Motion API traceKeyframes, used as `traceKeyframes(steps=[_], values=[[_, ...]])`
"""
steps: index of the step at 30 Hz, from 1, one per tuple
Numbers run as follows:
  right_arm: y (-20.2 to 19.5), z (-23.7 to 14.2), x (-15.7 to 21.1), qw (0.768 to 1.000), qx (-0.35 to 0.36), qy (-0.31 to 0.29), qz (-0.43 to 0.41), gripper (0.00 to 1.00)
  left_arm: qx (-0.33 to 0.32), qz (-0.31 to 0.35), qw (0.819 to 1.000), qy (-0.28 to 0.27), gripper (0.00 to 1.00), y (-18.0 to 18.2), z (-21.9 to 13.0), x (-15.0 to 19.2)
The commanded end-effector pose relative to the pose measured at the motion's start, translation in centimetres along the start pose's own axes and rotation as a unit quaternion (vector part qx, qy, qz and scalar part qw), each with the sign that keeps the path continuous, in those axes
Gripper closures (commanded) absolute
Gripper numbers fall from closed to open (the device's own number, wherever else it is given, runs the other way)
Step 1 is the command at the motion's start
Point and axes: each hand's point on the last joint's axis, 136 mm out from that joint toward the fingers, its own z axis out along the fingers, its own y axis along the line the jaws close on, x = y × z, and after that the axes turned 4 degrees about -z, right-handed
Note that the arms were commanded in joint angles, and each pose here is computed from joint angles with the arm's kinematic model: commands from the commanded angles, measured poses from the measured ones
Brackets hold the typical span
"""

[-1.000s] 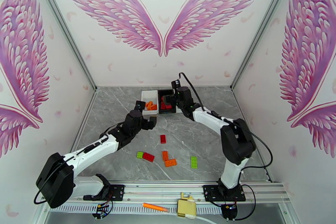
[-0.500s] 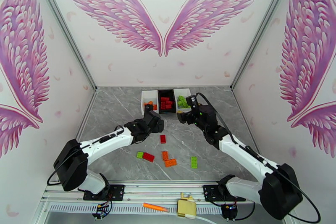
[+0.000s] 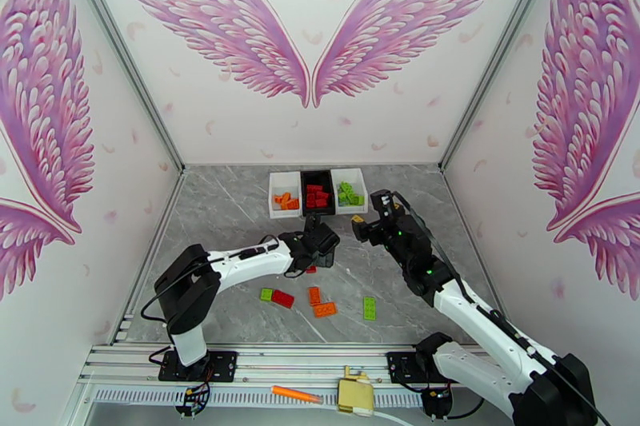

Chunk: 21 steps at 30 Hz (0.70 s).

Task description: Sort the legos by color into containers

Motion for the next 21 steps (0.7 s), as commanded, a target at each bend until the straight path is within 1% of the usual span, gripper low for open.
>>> traceKeyframes(steps=[1,7,12,15,17,21], values=[[-0.7,0.0,0.3,1.000,0.017,-0.001,-0.009,0.11,-0.008,0.012,1.000,0.022,0.11,-0.4,0.3,0.3],[-0.7,0.1,0.7,1.000,0.018,0.005,-0.010,0.11,-0.024,0.014,0.998,0.055,0.18,0.4,2.0,1.5],[-0.7,0.4,1.0,1.000,0.016,0.011,-0.010,0.11,-0.021,0.005,0.997,0.078,0.22,0.7,2.9,2.4],[-0.6,0.6,1.1,1.000,0.014,0.012,-0.007,0.11,-0.022,-0.001,0.996,0.089,0.26,1.0,3.3,2.8],[-0.6,0.6,1.2,1.000,0.013,0.014,-0.006,0.11,-0.022,-0.004,0.995,0.092,0.32,1.1,3.4,3.0],[-0.5,0.7,1.2,1.000,0.013,0.014,-0.004,0.11,-0.023,-0.006,0.994,0.103,0.34,1.3,3.7,3.4]])
